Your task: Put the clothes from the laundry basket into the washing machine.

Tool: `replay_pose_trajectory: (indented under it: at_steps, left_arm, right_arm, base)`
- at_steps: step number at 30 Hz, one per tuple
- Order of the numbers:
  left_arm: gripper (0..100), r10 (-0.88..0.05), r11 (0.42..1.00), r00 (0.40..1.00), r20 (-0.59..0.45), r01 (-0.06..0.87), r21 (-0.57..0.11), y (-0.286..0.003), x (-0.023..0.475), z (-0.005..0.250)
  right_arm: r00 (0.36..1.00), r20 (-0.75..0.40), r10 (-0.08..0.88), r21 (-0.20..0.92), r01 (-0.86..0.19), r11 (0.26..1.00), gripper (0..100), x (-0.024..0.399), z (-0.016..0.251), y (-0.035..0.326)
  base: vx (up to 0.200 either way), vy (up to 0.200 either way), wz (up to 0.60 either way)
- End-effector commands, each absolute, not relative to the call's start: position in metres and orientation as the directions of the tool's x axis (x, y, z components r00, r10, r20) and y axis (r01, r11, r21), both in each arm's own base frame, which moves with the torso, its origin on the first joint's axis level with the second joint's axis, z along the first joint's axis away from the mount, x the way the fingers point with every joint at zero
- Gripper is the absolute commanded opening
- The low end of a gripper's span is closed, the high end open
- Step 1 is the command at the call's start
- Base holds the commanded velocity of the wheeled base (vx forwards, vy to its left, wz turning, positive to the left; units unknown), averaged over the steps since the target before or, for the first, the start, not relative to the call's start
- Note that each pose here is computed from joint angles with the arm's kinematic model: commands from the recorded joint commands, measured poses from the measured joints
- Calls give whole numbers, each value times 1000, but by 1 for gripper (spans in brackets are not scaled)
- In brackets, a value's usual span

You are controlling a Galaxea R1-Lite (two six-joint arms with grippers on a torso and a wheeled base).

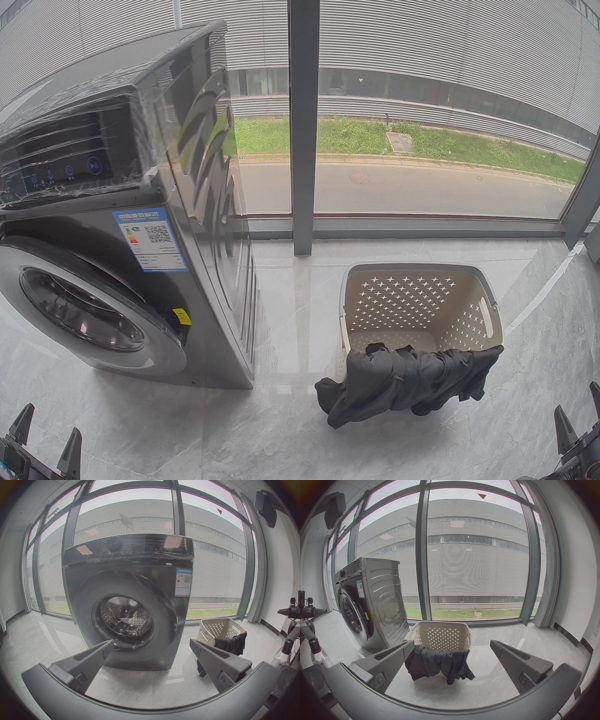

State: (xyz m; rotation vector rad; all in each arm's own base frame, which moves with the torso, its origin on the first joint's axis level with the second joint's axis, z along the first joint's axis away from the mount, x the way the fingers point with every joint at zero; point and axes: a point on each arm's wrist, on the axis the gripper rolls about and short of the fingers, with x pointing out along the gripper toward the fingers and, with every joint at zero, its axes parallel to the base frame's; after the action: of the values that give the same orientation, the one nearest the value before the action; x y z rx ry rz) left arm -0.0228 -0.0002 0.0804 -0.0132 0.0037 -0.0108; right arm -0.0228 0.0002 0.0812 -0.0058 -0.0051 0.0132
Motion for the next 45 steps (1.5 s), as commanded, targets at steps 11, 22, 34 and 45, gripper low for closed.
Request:
replay_pose_trajectory:
  at_steps: [11, 22, 34, 45]
  left_arm:
    - [100, -12, 1000, 1000, -3, 12, -14, 0, -23, 76]
    - [100, -11, 1000, 1000, -3, 11, -12, 0, -23, 76]
    - [100, -12, 1000, 1000, -5, 12, -15, 0, -23, 75]
    - [100, -12, 1000, 1000, -5, 12, -12, 0, -23, 75]
  right_arm:
    - [1000, -11, 14, -6, -14, 1000, 100, -22, 76, 0]
    - [1000, -11, 14, -6, -14, 1000, 100, -22, 76, 0]
    - [1000, -11, 14, -6, -14, 1000, 100, -22, 76, 0]
    - [1000, -11, 14, -6, -14, 1000, 100, -22, 76, 0]
  base:
    - [0, 200, 0]
    - [0, 145, 0]
    - [-50, 0, 0]
    - [-182, 0, 0]
